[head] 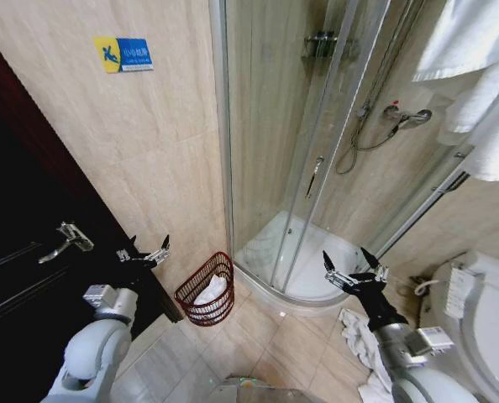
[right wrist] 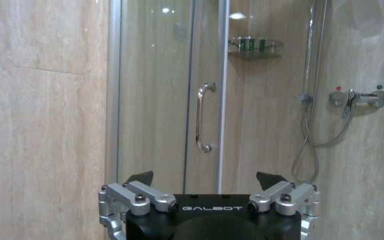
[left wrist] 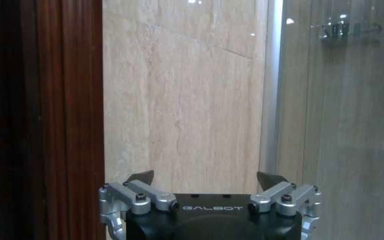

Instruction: Discard the used towel into the hamper.

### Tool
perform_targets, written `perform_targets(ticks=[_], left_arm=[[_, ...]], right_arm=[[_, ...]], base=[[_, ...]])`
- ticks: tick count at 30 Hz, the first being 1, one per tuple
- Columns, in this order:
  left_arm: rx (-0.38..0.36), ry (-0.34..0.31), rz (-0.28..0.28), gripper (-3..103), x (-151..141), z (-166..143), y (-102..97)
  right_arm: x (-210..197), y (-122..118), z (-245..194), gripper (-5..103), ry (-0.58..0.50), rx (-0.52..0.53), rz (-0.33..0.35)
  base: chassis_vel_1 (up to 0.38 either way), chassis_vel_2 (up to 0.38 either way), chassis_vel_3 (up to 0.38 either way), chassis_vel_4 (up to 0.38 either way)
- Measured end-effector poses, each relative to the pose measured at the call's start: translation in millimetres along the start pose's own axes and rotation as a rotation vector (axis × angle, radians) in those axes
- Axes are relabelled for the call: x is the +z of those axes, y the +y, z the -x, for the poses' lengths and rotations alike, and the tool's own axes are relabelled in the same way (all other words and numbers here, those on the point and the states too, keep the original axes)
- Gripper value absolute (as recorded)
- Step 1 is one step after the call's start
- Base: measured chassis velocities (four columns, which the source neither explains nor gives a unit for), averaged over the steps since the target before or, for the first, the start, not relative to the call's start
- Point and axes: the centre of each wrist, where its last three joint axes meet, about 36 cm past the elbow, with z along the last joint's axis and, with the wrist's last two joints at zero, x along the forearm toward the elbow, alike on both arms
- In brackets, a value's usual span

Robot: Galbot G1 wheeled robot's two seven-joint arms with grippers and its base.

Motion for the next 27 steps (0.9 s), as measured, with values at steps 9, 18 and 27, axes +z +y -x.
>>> perform_targets(ticks=[9, 18, 27], left_arm=[[-0.006, -0.013, 0.004, 100, -0.3, -0.1, -0.6], [-0.027, -0.040, -0.001, 100, 1.8, 2.4, 0.4], [-0.026, -0.034, 0.001, 100, 3.0, 2.6, 0.3]], right_arm=[[0.6, 0.2, -0.7, 100, -0.001, -0.001, 0.000], [1.3, 1.4, -1.2, 100, -0.002, 0.003, -0.002], [2.0, 1.7, -2.3, 100, 0.032, 0.006, 0.002]], base=[[0.040, -0.039, -0.046, 0.040], [0.000, 0.000, 0.000, 0.000], [0.000, 0.000, 0.000, 0.000]])
